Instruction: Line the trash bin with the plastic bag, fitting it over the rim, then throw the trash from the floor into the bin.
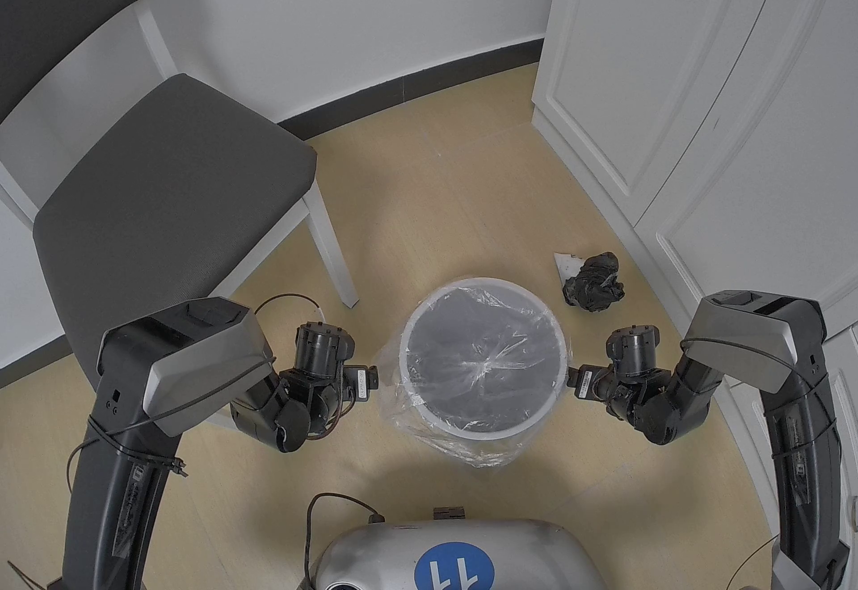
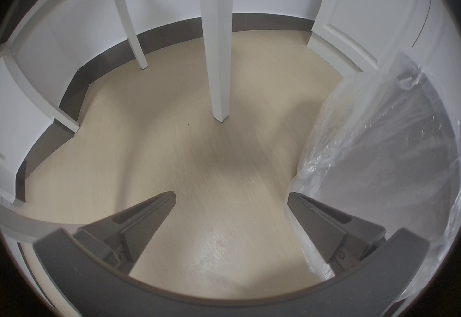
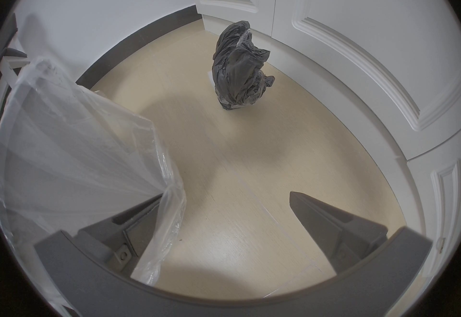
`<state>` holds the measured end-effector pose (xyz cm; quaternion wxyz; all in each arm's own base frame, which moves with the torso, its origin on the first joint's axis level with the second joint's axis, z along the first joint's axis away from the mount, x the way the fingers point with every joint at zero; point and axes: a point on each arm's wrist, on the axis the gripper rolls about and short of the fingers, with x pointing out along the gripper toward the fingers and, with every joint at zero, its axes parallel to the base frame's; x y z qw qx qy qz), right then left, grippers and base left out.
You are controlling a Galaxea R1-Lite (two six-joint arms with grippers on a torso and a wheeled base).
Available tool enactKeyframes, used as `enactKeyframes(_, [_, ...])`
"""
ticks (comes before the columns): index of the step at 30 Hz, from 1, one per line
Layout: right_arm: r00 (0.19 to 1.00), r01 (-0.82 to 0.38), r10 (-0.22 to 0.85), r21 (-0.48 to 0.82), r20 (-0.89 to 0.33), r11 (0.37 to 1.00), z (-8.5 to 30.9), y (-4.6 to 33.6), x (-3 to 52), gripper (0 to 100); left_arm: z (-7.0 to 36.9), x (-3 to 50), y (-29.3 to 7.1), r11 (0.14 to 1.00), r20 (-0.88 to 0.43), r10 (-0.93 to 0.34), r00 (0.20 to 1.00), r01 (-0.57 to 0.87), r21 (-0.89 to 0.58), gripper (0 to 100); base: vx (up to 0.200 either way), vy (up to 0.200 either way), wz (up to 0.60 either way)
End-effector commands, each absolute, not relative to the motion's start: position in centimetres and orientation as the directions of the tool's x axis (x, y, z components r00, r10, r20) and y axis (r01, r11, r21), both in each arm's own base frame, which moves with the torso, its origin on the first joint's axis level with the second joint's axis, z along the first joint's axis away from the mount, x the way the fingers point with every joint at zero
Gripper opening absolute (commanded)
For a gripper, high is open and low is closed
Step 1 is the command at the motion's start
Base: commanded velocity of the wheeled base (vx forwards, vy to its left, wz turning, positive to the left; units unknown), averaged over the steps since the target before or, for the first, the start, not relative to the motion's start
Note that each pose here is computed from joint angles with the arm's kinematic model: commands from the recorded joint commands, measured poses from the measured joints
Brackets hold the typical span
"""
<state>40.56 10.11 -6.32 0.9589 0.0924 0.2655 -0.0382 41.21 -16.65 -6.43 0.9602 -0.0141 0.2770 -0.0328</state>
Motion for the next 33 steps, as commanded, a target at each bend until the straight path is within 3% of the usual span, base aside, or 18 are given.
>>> enactKeyframes(1, [0.871,0.128,-0.027,0.173,-0.491,0.977,-4.3,9.7,40.3,100,-4.9,40.4,-16.2,0.996,-0.511,-0.074,0.856,0.036,-0.083,100,0.0,0.0,0.0])
enactKeyframes(10, [0.891,0.024,0.07,0.202,-0.449,0.979,3.1,7.7,36.2,100,-0.5,34.7,-14.7,0.989,-0.501,-0.121,0.857,0.063,-0.132,100,0.0,0.0,0.0])
enactKeyframes(13, [0.893,0.008,0.076,0.186,-0.444,0.983,4.0,6.2,35.5,100,1.7,32.5,-14.0,0.97,-0.49,-0.229,0.841,0.154,-0.189,100,0.0,0.0,0.0])
enactKeyframes(17, [0.889,0.023,0.055,0.165,-0.455,0.986,3.6,5.3,35.7,100,2.7,31.2,-13.6,0.964,-0.482,-0.261,0.836,0.2,-0.176,100,0.0,0.0,0.0])
enactKeyframes(22, [0.86,0.034,0.019,0.095,-0.509,0.995,1.0,4.5,36.3,100,4.3,30.4,-13.2,0.956,-0.41,-0.281,0.868,0.291,-0.038,100,0.0,0.0,0.0])
enactKeyframes(33, [0.817,0.059,-0.015,0.057,-0.577,0.997,-3.3,5.0,37.3,100,9.4,32.6,-13.4,0.892,-0.227,-0.449,0.864,0.449,-0.055,100,0.0,0.0,0.0])
